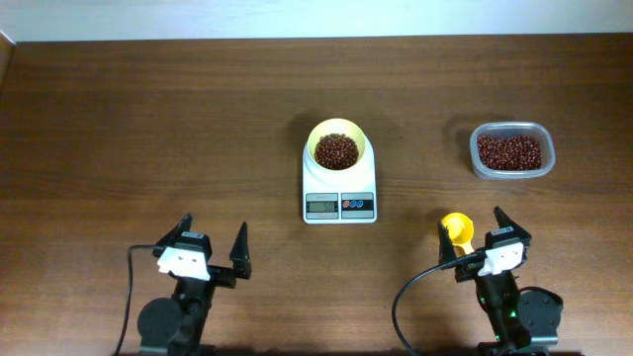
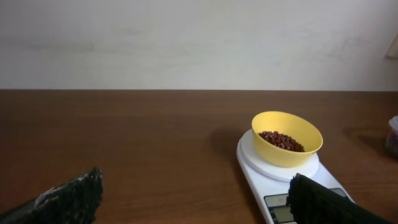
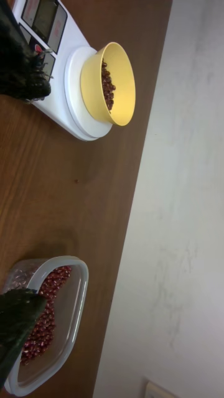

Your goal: Scoop item into bowl and weigh 50g on scale

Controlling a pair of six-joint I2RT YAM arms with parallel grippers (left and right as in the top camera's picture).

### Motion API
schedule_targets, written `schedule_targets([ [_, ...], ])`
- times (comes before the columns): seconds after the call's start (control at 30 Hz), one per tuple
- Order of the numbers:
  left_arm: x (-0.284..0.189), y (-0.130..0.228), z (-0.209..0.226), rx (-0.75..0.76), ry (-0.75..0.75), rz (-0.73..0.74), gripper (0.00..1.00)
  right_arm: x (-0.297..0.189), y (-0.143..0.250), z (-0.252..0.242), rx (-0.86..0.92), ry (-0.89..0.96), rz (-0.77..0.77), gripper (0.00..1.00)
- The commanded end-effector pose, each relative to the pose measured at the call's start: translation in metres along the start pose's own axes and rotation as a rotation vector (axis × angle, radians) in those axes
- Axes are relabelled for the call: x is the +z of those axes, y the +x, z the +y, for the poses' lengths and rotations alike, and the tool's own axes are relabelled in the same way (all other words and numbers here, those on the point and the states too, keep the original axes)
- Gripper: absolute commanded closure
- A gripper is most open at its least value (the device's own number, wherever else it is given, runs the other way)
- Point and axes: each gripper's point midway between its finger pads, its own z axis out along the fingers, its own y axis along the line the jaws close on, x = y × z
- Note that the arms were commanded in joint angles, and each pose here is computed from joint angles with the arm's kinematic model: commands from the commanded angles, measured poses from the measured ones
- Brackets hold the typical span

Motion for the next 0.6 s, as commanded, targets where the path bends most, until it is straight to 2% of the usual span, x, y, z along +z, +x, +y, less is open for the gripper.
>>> schedule_targets([
  [0.0, 0.006, 0.02, 0.004, 0.05, -0.015, 0.026, 0.01, 0.0, 0.002, 0.004, -0.006, -0.019, -0.002, 0.01],
  [0.23, 0.009, 0.04, 0.005, 0.059, -0.013, 0.071, 0.01, 0.0, 0.002, 0.004, -0.007, -0.019, -0.002, 0.01],
  [0.57, 0.01, 0.039, 0.006, 0.062, -0.019, 0.063, 0.01, 0.0, 0.002, 0.004, -0.006, -0.019, -0.002, 0.01],
])
